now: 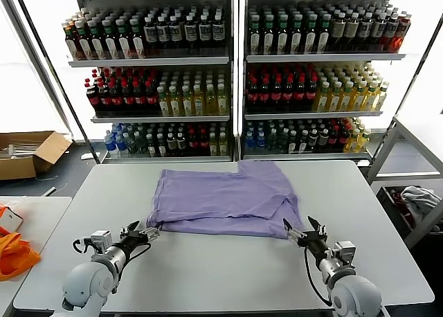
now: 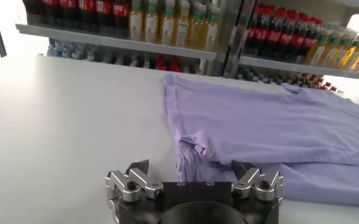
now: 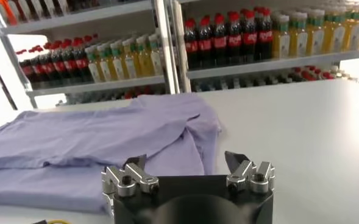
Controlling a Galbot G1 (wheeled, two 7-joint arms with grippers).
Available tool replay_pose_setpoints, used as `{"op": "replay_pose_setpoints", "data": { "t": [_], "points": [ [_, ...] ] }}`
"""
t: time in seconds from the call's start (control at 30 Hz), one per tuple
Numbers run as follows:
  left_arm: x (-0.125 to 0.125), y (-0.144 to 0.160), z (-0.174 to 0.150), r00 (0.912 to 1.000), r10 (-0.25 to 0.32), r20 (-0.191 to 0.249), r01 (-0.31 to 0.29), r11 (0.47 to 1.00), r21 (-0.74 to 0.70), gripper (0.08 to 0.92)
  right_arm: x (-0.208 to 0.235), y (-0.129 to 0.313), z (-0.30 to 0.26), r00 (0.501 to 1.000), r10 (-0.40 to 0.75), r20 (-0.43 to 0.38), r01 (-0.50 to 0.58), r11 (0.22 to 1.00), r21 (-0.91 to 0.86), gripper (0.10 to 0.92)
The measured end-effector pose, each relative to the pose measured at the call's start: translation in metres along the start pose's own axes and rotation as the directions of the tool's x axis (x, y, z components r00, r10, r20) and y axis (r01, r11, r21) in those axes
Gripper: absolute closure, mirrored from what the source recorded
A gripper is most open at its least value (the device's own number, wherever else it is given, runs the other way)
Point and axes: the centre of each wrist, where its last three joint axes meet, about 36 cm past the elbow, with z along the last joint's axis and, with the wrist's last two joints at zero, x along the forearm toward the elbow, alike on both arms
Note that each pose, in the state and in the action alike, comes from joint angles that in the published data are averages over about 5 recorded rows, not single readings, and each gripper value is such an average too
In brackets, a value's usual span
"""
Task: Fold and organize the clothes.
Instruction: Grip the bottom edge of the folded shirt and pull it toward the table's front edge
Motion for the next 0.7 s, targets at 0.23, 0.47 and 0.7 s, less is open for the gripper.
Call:
{"op": "replay_pose_setpoints", "data": {
  "t": [0.23,0.47,0.7],
  "points": [
    [-0.007,0.003,0.005,0.9998,-0.002,-0.018,0.002,1.000,0.010,0.188,0.000,-0.001,0.005,1.000,0.010,-0.021,-0.010,1.000,0.000,0.593],
    [-0.008,0.004,0.013,0.9993,0.003,-0.038,-0.003,1.000,0.007,0.370,0.001,0.000,0.006,0.999,0.000,-0.039,0.001,1.000,0.006,0.792],
    [-0.005,-0.003,0.024,0.9980,0.021,-0.060,-0.021,1.000,-0.004,0.570,0.004,-0.001,0.006,0.999,-0.011,-0.047,0.011,1.000,0.010,0.890]
  ]
}}
